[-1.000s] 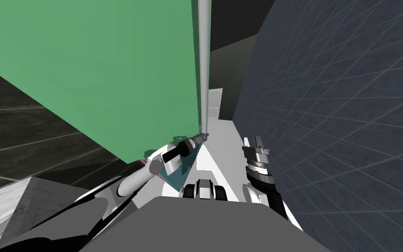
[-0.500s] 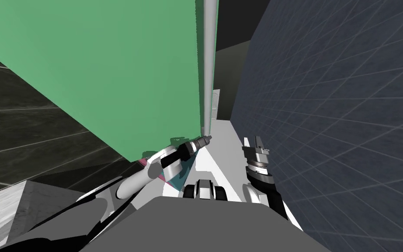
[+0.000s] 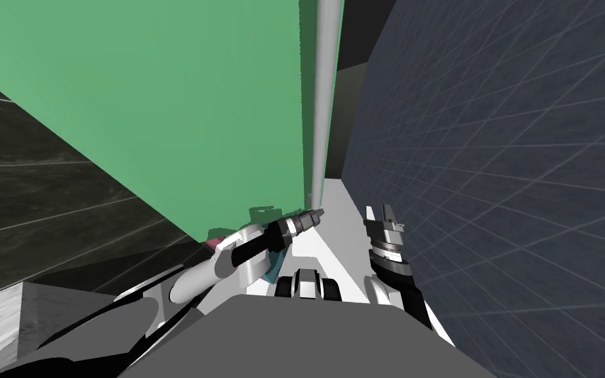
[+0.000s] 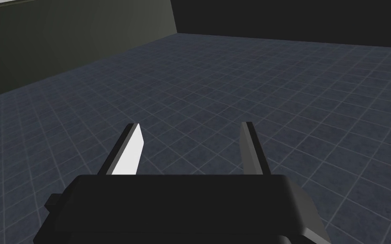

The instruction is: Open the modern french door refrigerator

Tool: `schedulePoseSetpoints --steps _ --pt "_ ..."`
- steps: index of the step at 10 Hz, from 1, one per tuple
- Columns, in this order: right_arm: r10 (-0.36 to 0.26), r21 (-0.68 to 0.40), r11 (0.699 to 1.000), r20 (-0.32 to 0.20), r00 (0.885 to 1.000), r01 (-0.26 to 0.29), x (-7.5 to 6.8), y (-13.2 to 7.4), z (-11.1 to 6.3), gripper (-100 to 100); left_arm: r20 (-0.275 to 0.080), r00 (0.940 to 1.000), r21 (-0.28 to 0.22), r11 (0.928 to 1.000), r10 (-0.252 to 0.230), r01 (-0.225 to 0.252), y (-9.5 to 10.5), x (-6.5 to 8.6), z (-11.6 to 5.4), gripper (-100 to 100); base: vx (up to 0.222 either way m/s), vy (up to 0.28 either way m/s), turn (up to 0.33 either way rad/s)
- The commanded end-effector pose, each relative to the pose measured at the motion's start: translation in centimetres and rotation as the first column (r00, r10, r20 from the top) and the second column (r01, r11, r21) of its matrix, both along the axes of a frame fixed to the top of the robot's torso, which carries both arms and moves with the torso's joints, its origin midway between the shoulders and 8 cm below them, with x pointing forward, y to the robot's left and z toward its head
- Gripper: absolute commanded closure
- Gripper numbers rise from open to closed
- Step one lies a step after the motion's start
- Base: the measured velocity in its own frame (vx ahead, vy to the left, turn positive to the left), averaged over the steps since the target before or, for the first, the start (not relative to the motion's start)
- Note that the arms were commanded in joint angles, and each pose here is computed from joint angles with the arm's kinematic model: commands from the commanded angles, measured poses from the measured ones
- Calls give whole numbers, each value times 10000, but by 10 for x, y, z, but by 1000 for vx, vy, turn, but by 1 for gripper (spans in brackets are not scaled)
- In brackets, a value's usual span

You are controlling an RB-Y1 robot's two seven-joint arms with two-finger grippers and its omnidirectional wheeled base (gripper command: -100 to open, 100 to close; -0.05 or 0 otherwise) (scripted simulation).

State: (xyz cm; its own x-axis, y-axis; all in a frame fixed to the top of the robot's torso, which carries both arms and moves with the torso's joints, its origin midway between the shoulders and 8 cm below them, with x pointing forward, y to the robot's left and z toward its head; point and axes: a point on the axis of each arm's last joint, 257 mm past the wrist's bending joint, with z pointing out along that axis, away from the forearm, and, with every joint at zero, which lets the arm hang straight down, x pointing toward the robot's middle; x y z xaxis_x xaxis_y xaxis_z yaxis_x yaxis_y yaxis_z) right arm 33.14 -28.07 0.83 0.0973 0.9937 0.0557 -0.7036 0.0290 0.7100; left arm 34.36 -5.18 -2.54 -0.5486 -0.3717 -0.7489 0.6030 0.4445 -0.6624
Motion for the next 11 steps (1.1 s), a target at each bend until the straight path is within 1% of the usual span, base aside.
schedulePoseSetpoints --steps 1,2,3,4,5,6,7,11 --pt "0 -1 10000 1 10000 0 0 0 0 0 481 9970 -271 9977 -602 616 -11 -21 21 100 -68 71 -96" --pt "0 0 10000 0 10000 0 0 0 0 0 531 9955 -294 9963 -791 807 -14 -29 23 100 -56 36 -51" --pt "0 1 10000 0 10000 0 0 0 0 0 87 9984 -38 9984 -555 556 -10 -23 1 100 -25 10 -25" --pt "0 1 10000 0 10000 0 0 0 0 0 -64 9996 -167 9995 -267 266 8 -15 -3 100 -63 -37 -163" --pt "2 3 10000 2 10000 -2 0 0 0 0 27 9994 -175 9993 -339 339 9 -16 -2 100 -68 -30 -75" --pt "0 2 10000 0 10000 0 0 0 0 0 -138 9999 -244 9997 25 -28 27 -7 -4 100 -75 -27 -149" --pt "1 2 10000 2 10000 -1 0 0 0 0 -171 9995 -144 9995 -268 265 15 -14 4 -100 -40 -32 47" --pt "-1 0 10000 -2 10000 1 0 0 0 0 -174 9985 -105 9986 -525 523 11 -17 26 -100 18 -15 74"
